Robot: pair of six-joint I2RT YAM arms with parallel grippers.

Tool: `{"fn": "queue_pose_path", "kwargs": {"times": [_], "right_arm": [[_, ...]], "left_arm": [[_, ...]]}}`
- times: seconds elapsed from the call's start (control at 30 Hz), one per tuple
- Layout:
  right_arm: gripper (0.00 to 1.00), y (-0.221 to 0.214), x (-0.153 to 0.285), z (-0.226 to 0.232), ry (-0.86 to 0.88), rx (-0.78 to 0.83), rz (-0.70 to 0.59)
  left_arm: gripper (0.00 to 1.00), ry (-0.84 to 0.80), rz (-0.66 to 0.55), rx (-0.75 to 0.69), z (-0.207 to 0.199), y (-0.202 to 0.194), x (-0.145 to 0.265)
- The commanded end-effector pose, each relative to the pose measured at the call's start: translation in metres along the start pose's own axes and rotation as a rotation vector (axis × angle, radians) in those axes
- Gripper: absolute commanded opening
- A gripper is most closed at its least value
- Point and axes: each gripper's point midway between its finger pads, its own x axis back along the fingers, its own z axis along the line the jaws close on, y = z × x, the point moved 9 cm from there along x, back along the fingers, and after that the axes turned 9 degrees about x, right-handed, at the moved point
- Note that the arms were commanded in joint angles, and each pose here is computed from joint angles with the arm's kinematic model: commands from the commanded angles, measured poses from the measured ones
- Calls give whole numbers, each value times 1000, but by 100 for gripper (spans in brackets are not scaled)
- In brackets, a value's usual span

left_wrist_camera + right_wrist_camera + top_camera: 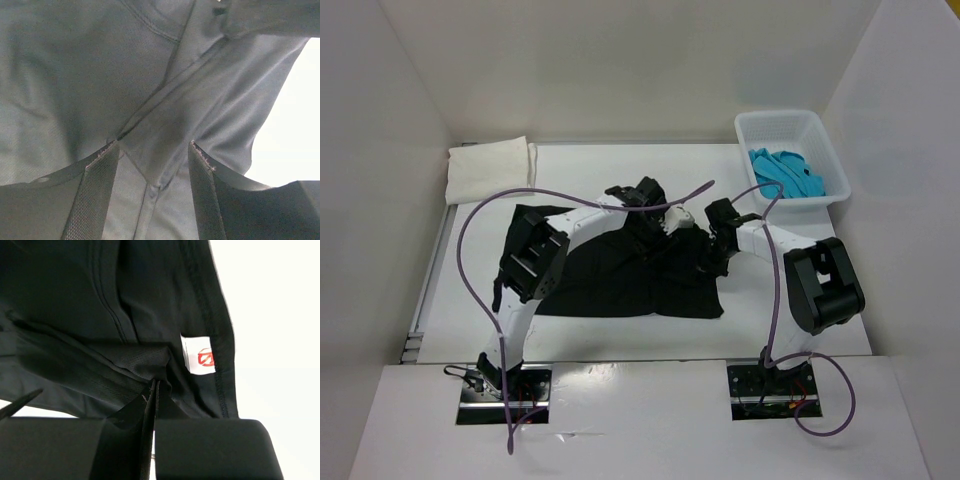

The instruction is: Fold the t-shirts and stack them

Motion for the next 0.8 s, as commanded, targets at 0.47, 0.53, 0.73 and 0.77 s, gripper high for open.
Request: {"fn": "queue_pose_path", "kwargs": {"times": [0.47, 0.53, 0.73, 0.77], "right_arm": [[0, -7, 1, 1, -19, -8, -3], [0, -7, 1, 1, -19, -8, -3], [0, -7, 1, 1, -19, -8, -3], [0, -7, 1, 1, -19, -8, -3]], "left_arm": [[59, 48, -27, 111, 27, 1, -13], [58, 7, -51, 144, 30, 2, -10], [53, -42, -53, 178, 33, -1, -9], [53, -53, -55, 177, 32, -1, -9]]}}
